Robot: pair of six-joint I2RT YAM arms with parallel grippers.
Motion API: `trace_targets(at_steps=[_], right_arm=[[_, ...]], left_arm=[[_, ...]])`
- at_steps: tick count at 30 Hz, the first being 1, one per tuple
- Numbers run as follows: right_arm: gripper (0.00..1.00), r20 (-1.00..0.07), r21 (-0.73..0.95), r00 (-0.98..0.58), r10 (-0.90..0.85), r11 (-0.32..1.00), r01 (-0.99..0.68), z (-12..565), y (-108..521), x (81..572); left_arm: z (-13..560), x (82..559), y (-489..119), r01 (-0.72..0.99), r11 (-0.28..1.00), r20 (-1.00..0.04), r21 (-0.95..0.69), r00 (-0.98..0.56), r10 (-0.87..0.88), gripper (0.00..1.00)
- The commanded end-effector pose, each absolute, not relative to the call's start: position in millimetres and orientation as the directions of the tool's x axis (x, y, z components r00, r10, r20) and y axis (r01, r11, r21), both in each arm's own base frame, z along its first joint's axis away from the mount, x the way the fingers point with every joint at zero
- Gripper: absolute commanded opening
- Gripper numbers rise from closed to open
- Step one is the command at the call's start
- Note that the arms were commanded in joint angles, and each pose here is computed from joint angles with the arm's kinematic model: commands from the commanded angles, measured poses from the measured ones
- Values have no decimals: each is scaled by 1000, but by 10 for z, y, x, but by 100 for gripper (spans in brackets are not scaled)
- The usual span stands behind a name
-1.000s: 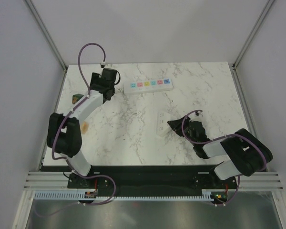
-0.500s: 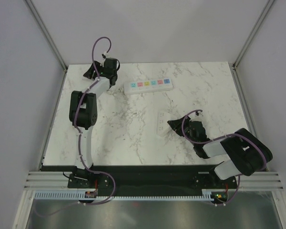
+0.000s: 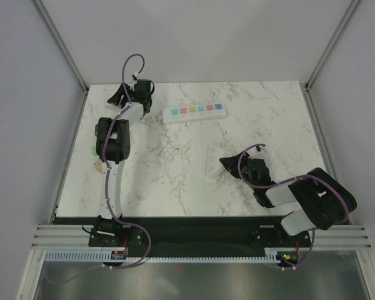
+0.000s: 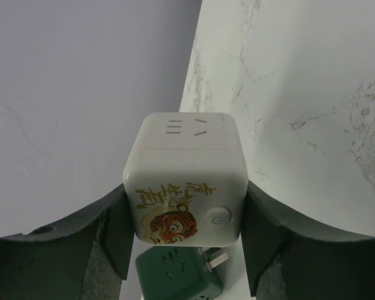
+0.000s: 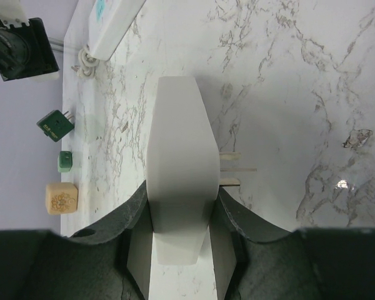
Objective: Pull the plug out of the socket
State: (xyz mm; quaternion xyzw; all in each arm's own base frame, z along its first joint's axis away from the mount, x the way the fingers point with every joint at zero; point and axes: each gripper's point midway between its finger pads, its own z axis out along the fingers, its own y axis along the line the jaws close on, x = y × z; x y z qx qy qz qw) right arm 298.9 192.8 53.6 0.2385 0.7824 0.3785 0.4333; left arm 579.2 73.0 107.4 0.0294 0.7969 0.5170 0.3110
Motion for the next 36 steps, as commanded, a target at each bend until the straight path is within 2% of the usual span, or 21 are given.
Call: trace_targets(at_steps=[1, 5, 9, 16, 20, 25, 27, 30, 31, 34, 36], right_arm=[[0, -550, 593, -602, 579, 778, 206, -197, 1550, 2681], [0, -548, 596, -603, 580, 777, 205, -195, 1560, 2688], [0, -548, 596, -605, 578, 777, 202, -199, 1565, 2686], [0, -549, 595, -606, 576, 778, 200, -191, 1569, 2685], [0, -550, 595, -605, 576, 778, 200, -187, 1566, 2689], [0, -551, 595, -603, 577, 778, 202, -185, 1559, 2692], [0, -550, 594, -606, 574, 780, 200, -189, 1564, 2686], [0, -549, 593, -607, 575, 780, 202, -191, 1565, 2687], [0, -550, 594, -606, 575, 779, 201, -183, 1569, 2695], [0, -549, 591, -606, 575, 780, 205, -192, 1559, 2692], [0, -550, 591, -606, 574, 781, 202, -186, 1565, 2694]], left_arm=[[1110, 5784, 926, -326, 411, -472, 851, -819, 328, 21], [1009, 5736, 997, -326, 413, -466, 850, -832, 302, 32], [929, 5718, 1045, -333, 429, -475, 840, -833, 284, 52], [705, 5645, 1064, -291, 451, -441, 844, -855, 274, 73], [681, 5645, 1036, -293, 483, -455, 825, -851, 262, 98], [778, 5617, 988, -310, 527, -486, 792, -842, 235, 100], [829, 5625, 945, -345, 566, -530, 749, -824, 200, 100], [960, 5608, 807, -391, 665, -601, 636, -791, 110, 100], [1000, 5565, 710, -358, 723, -594, 591, -800, 89, 100], [1160, 5587, 439, -387, 831, -667, 399, -744, -26, 100], [1432, 5500, 338, -432, 850, -706, 302, -700, -105, 100]])
